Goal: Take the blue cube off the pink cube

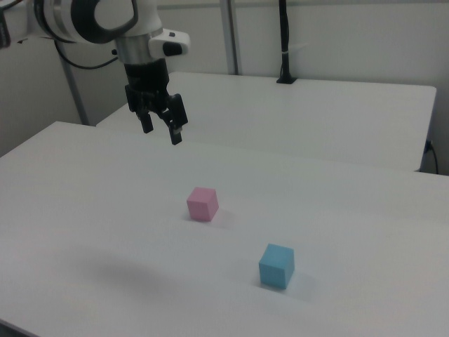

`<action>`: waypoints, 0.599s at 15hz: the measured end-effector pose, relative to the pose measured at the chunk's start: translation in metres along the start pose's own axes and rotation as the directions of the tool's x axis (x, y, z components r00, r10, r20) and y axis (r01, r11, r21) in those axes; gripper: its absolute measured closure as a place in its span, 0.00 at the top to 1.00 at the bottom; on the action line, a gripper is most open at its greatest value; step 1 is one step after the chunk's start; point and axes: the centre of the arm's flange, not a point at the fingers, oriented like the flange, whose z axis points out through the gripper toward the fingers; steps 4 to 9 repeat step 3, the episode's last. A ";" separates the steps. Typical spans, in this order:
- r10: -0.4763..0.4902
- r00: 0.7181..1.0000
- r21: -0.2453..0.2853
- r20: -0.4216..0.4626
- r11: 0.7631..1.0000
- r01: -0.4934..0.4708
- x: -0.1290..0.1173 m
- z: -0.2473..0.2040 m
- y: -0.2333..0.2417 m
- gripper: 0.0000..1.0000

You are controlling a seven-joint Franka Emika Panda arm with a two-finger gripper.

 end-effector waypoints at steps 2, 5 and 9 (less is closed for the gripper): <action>-0.027 0.999 -0.021 -0.037 0.999 0.026 0.003 -0.003 -0.005 1.00; -0.038 0.998 -0.024 -0.044 0.999 0.037 0.004 -0.004 -0.005 1.00; -0.038 0.998 -0.024 -0.044 0.999 0.037 0.004 -0.004 -0.005 1.00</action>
